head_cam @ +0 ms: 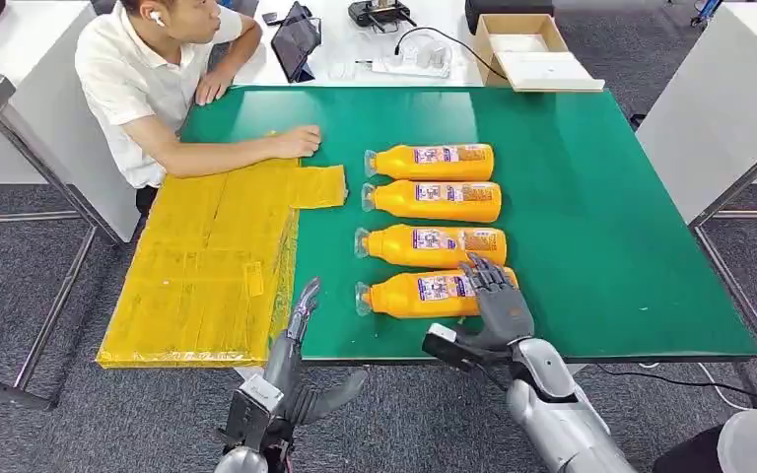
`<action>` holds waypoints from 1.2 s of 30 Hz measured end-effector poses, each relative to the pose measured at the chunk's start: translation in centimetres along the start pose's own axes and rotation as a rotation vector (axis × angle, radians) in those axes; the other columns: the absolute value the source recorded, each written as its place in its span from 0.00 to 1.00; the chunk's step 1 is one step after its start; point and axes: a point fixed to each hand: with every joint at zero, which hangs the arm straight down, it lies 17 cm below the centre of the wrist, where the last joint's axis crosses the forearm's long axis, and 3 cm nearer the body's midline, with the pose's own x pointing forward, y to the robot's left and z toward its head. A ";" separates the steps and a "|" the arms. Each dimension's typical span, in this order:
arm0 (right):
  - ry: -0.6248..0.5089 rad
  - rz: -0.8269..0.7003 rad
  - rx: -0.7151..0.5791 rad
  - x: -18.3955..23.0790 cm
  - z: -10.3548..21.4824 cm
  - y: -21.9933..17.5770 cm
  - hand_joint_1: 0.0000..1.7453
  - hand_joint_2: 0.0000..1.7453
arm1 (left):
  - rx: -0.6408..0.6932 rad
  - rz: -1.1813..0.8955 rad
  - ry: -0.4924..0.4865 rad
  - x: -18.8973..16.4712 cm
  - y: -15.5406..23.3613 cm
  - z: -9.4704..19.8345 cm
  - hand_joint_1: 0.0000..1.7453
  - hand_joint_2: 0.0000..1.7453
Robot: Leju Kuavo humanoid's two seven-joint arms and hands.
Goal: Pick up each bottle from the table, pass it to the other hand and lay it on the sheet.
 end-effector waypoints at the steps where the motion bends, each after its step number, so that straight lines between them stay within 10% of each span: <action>1: 0.005 0.011 0.005 -0.1 -0.2 0.1 0.00 1.00 | -0.001 0.000 0.001 0.0 0.0 0.0 0.00 1.00; 9: 0.087 0.095 0.063 -0.9 -1.9 0.3 0.06 1.00 | -0.009 -0.015 0.012 -0.2 -0.1 -0.2 0.00 1.00; 12: 0.113 0.112 0.119 -1.3 -2.5 0.8 0.87 1.00 | -0.011 -0.019 0.012 -0.1 -0.1 -0.3 0.00 1.00; 14: 0.120 0.116 0.145 -1.5 -2.6 1.2 0.98 1.00 | -0.011 -0.020 0.009 -0.1 -0.1 -0.4 0.00 1.00; 36: 0.051 -0.060 0.236 -0.4 -2.5 3.2 1.00 1.00 | -0.014 0.006 0.021 -0.3 0.1 -0.6 0.00 1.00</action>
